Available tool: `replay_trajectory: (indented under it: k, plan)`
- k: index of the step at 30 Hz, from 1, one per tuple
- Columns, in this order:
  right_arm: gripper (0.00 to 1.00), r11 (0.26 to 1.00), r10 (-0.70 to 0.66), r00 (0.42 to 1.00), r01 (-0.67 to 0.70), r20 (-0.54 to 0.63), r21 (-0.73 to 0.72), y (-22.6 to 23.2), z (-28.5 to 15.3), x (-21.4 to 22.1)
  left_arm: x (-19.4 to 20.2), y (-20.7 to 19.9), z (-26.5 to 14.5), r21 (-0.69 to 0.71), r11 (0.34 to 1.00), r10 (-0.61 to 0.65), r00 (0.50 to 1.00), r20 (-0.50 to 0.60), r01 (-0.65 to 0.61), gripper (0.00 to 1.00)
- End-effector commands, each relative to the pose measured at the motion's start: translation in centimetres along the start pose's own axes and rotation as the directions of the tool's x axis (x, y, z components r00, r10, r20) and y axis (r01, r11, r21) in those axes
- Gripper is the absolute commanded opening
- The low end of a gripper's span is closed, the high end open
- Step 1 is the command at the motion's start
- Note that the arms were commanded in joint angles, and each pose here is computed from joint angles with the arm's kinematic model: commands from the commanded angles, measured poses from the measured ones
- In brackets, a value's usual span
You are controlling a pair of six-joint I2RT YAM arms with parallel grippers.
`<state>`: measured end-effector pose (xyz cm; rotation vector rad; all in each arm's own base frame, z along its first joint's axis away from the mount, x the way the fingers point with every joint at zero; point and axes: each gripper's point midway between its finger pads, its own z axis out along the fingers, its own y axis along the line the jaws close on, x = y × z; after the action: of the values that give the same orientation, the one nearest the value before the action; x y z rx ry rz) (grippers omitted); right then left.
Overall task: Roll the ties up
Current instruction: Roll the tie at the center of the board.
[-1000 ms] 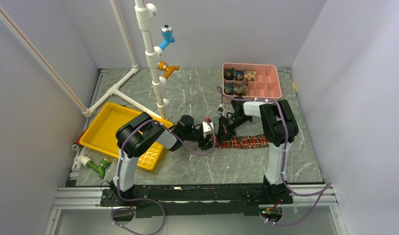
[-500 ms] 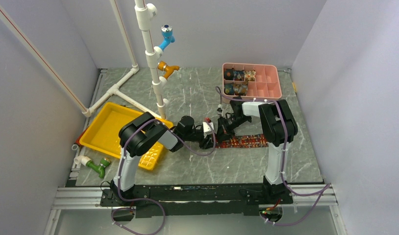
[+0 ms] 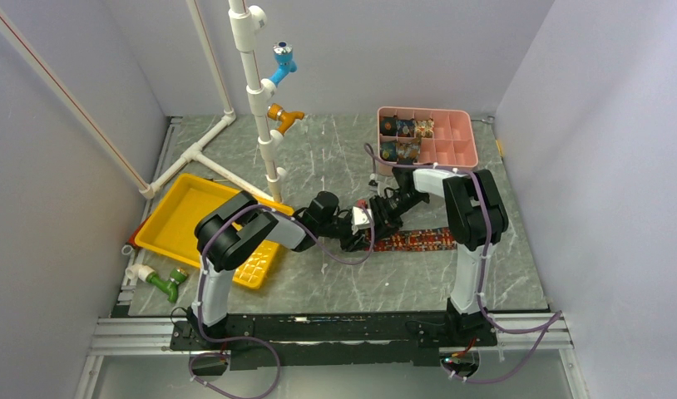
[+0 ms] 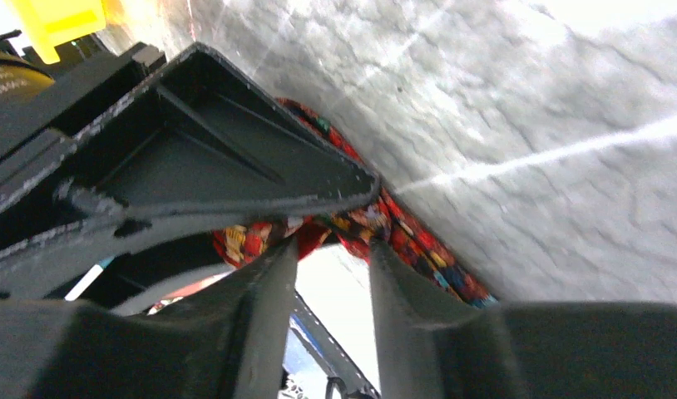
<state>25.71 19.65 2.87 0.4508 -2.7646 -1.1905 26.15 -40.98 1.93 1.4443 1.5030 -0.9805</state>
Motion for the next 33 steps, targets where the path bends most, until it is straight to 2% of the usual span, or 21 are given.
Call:
replay_trajectory:
  k: [1,14,20,22,24,28,31,33]
  plan:
    - [0.46,0.999,-0.022,1.0,0.022,0.005,-0.046,1.9,-1.8,1.4,13.1,-3.3,-2.9,-0.036,0.986,-0.165,0.891,-0.422,0.165,0.25]
    - [0.49,0.981,0.01,0.991,0.016,0.134,-0.192,5.2,-2.3,-0.4,13.1,-3.7,-2.8,-0.019,0.987,-0.152,0.885,-0.44,0.16,0.27]
    - [0.54,0.986,0.046,0.989,-0.023,0.139,-0.166,4.2,-1.6,-1.0,13.1,-4.0,-2.6,-0.018,0.986,-0.156,0.886,-0.437,0.165,0.28]
    - [0.5,0.988,0.054,0.989,-0.033,0.136,-0.154,3.5,-1.1,-1.0,13.0,-4.0,-2.5,-0.016,0.986,-0.154,0.887,-0.435,0.163,0.29]
    - [0.39,0.99,0.068,0.99,-0.051,0.124,-0.133,2.7,-0.6,-0.8,13.1,-4.1,-2.5,-0.012,0.987,-0.151,0.887,-0.436,0.162,0.29]
    - [0.25,0.991,0.076,0.99,-0.062,0.117,-0.122,1.9,-0.2,-1.0,13.2,-4.1,-2.5,-0.008,0.987,-0.145,0.887,-0.439,0.158,0.3]
    - [0.04,0.991,0.075,0.991,-0.063,0.107,-0.116,1.5,0.0,-0.8,13.1,-4.2,-2.6,-0.006,0.988,-0.141,0.887,-0.439,0.154,0.3]
    - [0.0,0.993,0.084,0.992,-0.076,0.098,-0.085,0.7,0.1,-0.5,13.2,-4.3,-2.6,-0.005,0.988,-0.14,0.887,-0.44,0.154,0.31]
